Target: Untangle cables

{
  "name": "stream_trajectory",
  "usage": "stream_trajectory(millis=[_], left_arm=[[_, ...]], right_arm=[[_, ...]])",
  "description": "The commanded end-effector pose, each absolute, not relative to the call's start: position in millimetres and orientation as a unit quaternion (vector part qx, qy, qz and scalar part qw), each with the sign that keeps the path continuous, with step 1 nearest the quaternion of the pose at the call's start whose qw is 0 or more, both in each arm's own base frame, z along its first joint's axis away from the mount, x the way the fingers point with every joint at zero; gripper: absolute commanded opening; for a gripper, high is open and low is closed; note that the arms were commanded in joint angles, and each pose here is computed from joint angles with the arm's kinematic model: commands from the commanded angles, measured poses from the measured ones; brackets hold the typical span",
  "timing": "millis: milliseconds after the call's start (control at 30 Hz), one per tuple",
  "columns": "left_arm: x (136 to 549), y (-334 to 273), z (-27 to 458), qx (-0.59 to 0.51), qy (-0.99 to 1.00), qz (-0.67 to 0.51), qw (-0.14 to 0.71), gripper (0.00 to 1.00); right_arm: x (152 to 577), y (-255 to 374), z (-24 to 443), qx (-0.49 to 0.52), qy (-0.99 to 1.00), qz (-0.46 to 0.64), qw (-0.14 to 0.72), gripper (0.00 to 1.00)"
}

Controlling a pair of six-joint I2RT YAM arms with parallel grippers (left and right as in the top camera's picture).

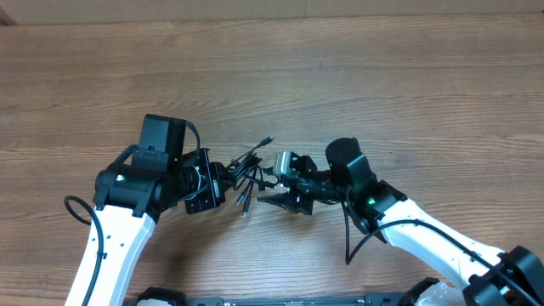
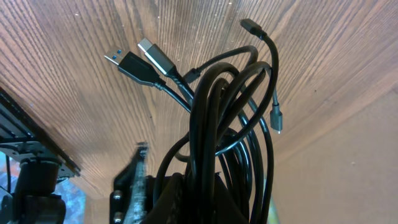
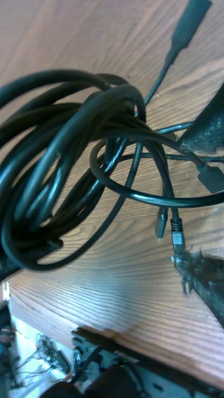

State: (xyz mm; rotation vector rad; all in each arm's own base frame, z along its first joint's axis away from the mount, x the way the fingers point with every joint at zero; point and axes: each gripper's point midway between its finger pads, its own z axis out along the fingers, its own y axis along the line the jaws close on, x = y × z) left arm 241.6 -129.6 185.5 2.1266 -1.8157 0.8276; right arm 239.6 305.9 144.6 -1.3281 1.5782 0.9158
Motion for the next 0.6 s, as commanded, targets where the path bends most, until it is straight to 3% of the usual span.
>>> stream_trajectory(millis=[0,200,567], left_arm=[[243.1,-136.9,193.8,0.714,-0.623,0.295,0.121,0.04],[242.7,-137.4,194.0,0.713,-0.623,0.296,0.123,0.04],[241.9,-141.0,196.3,0.709,-0.624,0.302,0.133,0.04]], right_arm=[[241.7,308.1,149.0,-0.533,0.628,0.362,0.435,0.45],[242.0,308.0,148.7,-0.533,0.629,0.362,0.435,0.44],[242.0,308.0,148.8,-0.533,0.629,0.362,0.435,0.17]])
